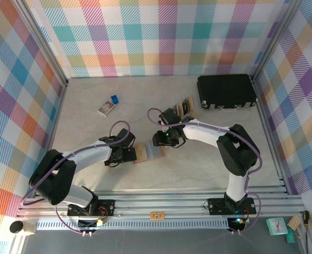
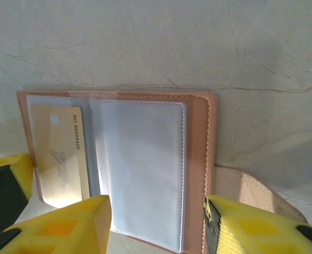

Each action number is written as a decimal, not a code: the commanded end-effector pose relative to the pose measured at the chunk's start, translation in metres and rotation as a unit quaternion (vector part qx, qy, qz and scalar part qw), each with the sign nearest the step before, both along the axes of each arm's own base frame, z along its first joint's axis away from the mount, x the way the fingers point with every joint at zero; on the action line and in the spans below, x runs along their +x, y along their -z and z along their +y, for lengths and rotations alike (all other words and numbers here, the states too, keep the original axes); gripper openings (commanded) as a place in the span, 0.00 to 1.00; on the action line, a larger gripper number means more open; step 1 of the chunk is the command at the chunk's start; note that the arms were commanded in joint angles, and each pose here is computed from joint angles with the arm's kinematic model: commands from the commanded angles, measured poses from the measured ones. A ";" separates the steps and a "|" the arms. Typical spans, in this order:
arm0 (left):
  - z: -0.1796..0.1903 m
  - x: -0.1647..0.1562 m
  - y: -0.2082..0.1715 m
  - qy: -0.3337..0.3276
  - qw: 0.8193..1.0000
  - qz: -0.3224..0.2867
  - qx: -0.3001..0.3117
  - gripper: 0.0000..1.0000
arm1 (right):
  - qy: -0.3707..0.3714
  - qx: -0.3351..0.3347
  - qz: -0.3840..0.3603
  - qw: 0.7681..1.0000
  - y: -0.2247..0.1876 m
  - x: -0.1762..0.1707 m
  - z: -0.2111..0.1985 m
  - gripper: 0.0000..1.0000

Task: Put the credit cards into the card holder

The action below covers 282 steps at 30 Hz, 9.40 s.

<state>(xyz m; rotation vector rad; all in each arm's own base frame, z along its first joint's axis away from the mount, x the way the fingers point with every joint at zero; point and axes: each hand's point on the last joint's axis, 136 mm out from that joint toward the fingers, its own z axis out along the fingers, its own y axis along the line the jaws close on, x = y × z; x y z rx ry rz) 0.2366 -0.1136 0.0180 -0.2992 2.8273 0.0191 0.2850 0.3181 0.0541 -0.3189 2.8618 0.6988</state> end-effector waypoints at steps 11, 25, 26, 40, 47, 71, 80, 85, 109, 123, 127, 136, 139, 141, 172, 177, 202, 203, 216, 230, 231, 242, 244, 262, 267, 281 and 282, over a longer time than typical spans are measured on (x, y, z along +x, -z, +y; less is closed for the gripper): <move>0.005 -0.009 0.011 -0.002 1.000 0.013 0.018 1.00 | -0.006 0.000 0.023 1.000 0.018 0.000 0.008 0.50; 0.007 -0.012 0.015 -0.003 1.000 0.017 0.018 1.00 | -0.015 0.001 0.034 0.999 0.026 -0.009 0.010 0.46; 0.006 -0.012 0.015 -0.002 1.000 0.016 0.017 1.00 | -0.015 0.000 0.032 0.999 0.025 -0.009 0.010 0.46; 0.008 -0.014 0.014 -0.001 1.000 0.014 0.015 1.00 | -0.014 0.013 -0.011 1.000 -0.016 -0.002 0.011 0.47; 0.007 -0.015 0.015 -0.001 1.000 0.016 0.015 1.00 | -0.018 0.009 -0.006 1.000 -0.011 0.000 0.015 0.47; 0.008 -0.016 0.017 0.003 1.000 0.019 0.019 1.00 | -0.029 0.014 -0.017 0.999 -0.013 0.008 0.025 0.47; 0.008 -0.016 0.017 0.004 1.000 0.022 0.020 1.00 | -0.029 0.000 -0.008 1.000 0.004 0.009 0.026 0.46; 0.008 -0.016 0.018 0.003 1.000 0.023 0.021 1.00 | -0.023 -0.012 -0.005 1.000 0.014 0.009 0.020 0.47; 0.007 -0.017 0.023 0.005 0.999 0.027 0.018 1.00 | -0.051 0.015 0.035 0.998 0.029 -0.017 0.034 0.46; 0.006 -0.019 0.024 0.003 1.000 0.025 0.011 1.00 | -0.062 0.092 0.050 0.993 -0.002 -0.027 0.065 0.46; 0.008 -0.016 0.016 -0.003 1.000 0.009 0.010 1.00 | -0.067 0.108 0.045 0.991 -0.017 -0.031 0.075 0.46; 0.030 -0.004 -0.035 -0.072 0.994 -0.078 -0.013 1.00 | -0.080 0.116 0.044 0.989 -0.024 -0.045 0.099 0.46; 0.037 -0.003 -0.049 -0.090 0.991 -0.099 -0.015 1.00 | -0.083 0.114 0.048 0.989 -0.018 -0.049 0.107 0.46; 0.042 -0.004 -0.055 -0.097 0.989 -0.108 -0.013 1.00 | -0.083 0.113 0.051 0.989 -0.014 -0.050 0.112 0.46; 0.040 0.004 -0.045 -0.072 0.994 -0.078 -0.026 1.00 | -0.019 -0.088 -0.076 0.993 -0.037 -0.032 0.007 0.52; 0.038 0.005 -0.044 -0.067 0.994 -0.076 -0.029 1.00 | -0.006 -0.107 -0.056 0.993 -0.012 -0.042 -0.008 0.54; 0.021 -0.001 -0.033 -0.036 0.997 -0.047 -0.042 1.00 | -0.038 -0.145 -0.059 0.987 0.006 -0.029 -0.062 0.00; 0.018 -0.001 -0.031 -0.032 0.998 -0.046 -0.042 1.00 | -0.037 -0.141 -0.055 0.988 0.006 -0.028 -0.065 0.00; -0.020 0.011 -0.029 0.007 0.998 -0.045 -0.051 1.00 | -0.002 -0.022 -0.061 0.998 -0.049 -0.029 -0.042 0.38; -0.034 0.014 -0.019 0.020 0.997 -0.047 -0.059 1.00 | 0.025 0.028 -0.014 0.999 -0.036 -0.020 -0.011 0.39; -0.033 0.014 -0.019 0.019 0.997 -0.045 -0.054 1.00 | 0.026 0.028 -0.013 0.999 -0.034 -0.019 -0.011 0.39; -0.028 0.011 -0.007 0.020 0.999 -0.028 -0.027 1.00 | 0.035 0.020 0.003 0.999 -0.019 -0.015 -0.006 0.40; -0.025 0.011 -0.005 0.019 0.999 -0.024 -0.017 1.00 | 0.035 0.022 0.006 0.999 -0.017 -0.014 -0.004 0.40; -0.018 0.006 0.007 0.020 1.000 -0.007 0.007 1.00 | 0.042 -0.021 0.023 0.999 0.021 -0.012 -0.010 0.47; -0.018 0.005 0.010 0.021 1.000 -0.004 0.007 1.00 | 0.040 -0.022 0.034 0.998 0.030 -0.014 -0.009 0.47; -0.020 0.002 0.017 0.023 1.000 0.000 0.003 1.00 | 0.011 0.025 0.065 0.998 0.022 -0.028 0.017 0.47; -0.020 0.002 0.017 0.023 1.000 0.000 0.002 1.00 | 0.010 0.028 0.067 0.997 0.021 -0.029 0.018 0.47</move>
